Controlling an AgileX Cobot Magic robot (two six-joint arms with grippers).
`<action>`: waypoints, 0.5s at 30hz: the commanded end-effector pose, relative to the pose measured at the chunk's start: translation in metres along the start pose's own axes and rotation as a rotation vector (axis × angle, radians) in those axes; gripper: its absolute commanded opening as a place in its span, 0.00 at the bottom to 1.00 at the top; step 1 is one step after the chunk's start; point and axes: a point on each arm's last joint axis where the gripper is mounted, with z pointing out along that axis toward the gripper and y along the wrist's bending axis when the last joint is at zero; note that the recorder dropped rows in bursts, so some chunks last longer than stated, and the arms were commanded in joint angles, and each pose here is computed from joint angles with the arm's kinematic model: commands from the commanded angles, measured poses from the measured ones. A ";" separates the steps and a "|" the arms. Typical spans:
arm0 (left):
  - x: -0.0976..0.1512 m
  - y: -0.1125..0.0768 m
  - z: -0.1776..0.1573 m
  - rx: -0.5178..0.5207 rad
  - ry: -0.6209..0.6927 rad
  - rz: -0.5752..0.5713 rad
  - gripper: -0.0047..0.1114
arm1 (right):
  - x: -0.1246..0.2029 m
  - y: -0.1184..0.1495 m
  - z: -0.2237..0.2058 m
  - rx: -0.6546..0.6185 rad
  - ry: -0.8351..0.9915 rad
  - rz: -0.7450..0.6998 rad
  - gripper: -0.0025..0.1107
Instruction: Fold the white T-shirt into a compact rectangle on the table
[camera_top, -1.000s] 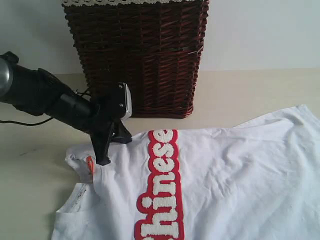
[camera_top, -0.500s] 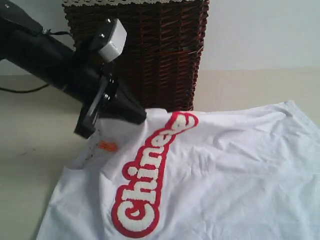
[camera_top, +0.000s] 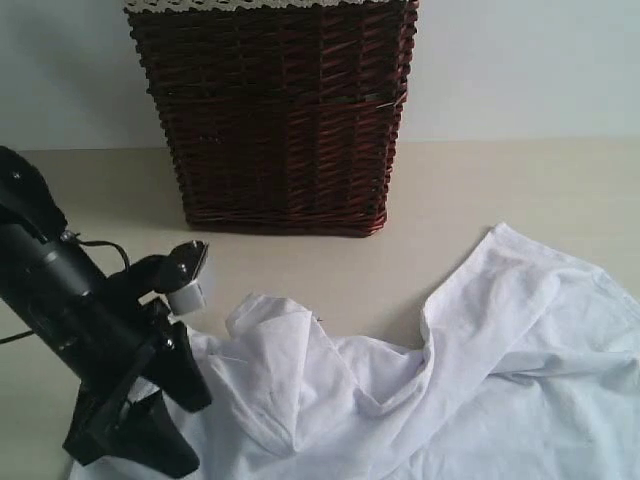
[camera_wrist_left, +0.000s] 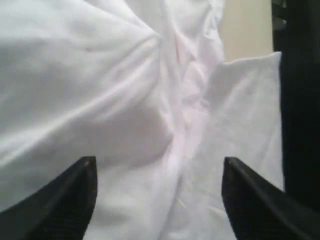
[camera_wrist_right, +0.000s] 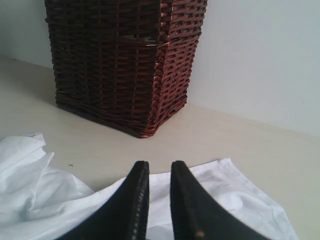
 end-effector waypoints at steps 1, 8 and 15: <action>-0.025 0.010 -0.023 -0.222 -0.111 0.107 0.63 | 0.001 0.000 0.000 0.003 -0.004 -0.003 0.17; -0.036 0.024 -0.001 -0.238 -0.214 0.282 0.63 | 0.001 0.000 0.000 0.003 -0.004 -0.003 0.17; -0.034 0.034 0.028 -0.217 -0.178 0.232 0.62 | 0.001 0.000 0.000 0.003 -0.004 -0.003 0.17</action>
